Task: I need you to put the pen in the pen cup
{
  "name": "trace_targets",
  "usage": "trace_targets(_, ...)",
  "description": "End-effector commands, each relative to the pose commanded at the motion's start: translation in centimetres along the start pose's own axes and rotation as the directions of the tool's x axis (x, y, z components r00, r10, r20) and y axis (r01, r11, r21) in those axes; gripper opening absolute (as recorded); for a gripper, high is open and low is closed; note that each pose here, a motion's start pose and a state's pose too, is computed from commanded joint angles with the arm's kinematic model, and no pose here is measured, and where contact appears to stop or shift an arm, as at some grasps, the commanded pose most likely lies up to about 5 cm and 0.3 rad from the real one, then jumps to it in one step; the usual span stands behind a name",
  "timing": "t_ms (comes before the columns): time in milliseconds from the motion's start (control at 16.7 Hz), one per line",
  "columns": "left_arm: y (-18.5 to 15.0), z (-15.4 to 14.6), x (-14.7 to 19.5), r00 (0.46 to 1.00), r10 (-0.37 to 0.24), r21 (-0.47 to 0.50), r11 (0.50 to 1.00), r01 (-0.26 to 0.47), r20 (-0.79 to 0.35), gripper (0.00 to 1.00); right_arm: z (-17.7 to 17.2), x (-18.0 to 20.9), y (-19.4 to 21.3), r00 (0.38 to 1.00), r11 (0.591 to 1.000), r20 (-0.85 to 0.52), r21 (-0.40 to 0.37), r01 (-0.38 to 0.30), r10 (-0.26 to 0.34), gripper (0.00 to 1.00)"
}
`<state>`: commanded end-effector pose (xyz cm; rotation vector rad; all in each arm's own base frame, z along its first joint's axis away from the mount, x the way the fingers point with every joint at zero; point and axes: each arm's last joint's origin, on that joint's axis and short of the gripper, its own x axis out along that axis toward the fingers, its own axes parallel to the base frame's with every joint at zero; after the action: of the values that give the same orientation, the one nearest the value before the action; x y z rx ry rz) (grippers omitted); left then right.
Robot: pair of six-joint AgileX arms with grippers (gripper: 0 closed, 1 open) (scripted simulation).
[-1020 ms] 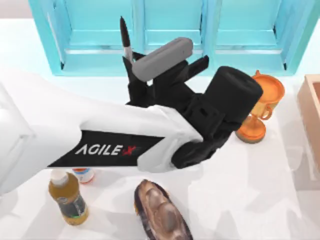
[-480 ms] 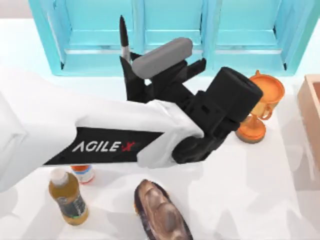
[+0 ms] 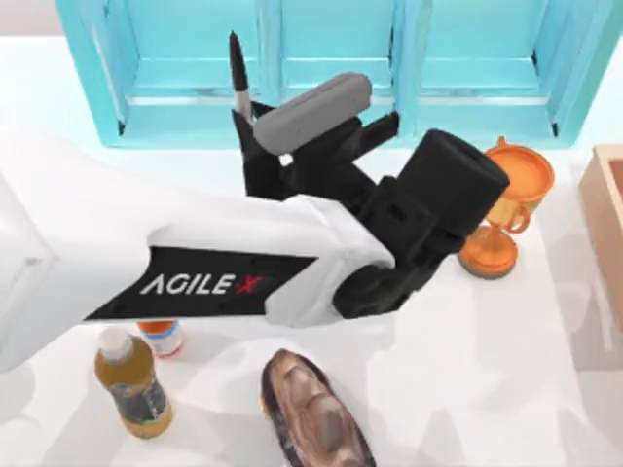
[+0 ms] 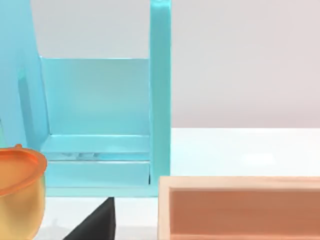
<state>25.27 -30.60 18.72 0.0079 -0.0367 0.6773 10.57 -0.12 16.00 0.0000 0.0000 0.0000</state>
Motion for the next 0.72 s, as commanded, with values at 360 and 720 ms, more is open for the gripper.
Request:
trace_targets(360, 0.00, 0.00, 0.00, 1.000, 0.000, 0.000, 1.000, 0.000, 0.000, 0.75, 0.00, 0.00, 0.00, 1.000, 1.000, 0.000, 0.000, 0.000, 0.000, 1.00)
trace_targets(720, 0.00, 0.00, 0.00, 1.000, 0.000, 0.000, 1.000, 0.000, 0.000, 1.00, 0.00, 0.00, 0.00, 1.000, 1.000, 0.000, 0.000, 0.000, 0.000, 1.00)
